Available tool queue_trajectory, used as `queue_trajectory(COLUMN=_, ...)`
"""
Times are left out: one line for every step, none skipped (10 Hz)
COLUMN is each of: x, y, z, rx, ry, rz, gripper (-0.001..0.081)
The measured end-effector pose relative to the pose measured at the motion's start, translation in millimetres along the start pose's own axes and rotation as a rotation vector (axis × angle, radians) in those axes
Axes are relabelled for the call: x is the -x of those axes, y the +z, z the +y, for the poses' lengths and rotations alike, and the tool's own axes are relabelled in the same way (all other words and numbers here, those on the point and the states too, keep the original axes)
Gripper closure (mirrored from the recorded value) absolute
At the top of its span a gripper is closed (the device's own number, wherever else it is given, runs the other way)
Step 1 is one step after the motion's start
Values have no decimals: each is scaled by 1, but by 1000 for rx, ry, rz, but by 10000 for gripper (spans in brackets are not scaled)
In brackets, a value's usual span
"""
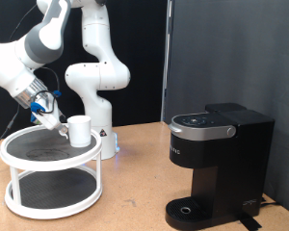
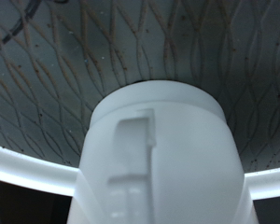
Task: Make a cup of coffee with the keurig machine
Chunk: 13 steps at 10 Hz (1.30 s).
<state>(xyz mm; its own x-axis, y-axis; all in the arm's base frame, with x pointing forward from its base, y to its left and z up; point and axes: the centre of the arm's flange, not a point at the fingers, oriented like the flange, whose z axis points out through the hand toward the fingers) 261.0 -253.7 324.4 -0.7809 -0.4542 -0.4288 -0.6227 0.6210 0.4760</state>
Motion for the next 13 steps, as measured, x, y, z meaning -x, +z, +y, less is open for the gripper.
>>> queue_trajectory(x=0, y=2, z=0, rx=-1, ry=-4, rz=-2, gripper=71)
queue_trajectory(x=0, y=4, z=0, rx=-2, ry=-6, rz=-7, gripper=71)
queue_trajectory(x=0, y=5, z=0, rx=-1, ry=-7, rz=-11, gripper=81)
queue_trajectory(x=0, y=5, z=0, rx=-2, ry=-8, rz=-14, gripper=240)
queue_trajectory(x=0, y=5, z=0, rx=-3, ry=-8, rz=-15, gripper=240)
queue_trajectory(x=0, y=6, z=0, rx=-4, ry=-7, rz=-16, gripper=415)
queue_trajectory(x=-1, y=6, z=0, rx=-7, ry=-6, rz=-17, gripper=415)
queue_trajectory(x=-1, y=7, z=-1, rx=-12, ry=-6, rz=-17, gripper=627)
queue_trajectory(x=-2, y=7, z=-2, rx=-20, ry=-4, rz=-16, gripper=744)
queue_trajectory(x=-2, y=8, z=-2, rx=-24, ry=-4, rz=-16, gripper=744)
queue_trajectory(x=-2, y=8, z=-2, rx=-25, ry=-3, rz=-16, gripper=791)
queue_trajectory(x=-3, y=8, z=-2, rx=-26, ry=-2, rz=-16, gripper=791)
queue_trajectory(x=-3, y=8, z=-1, rx=-20, ry=-1, rz=-17, gripper=802)
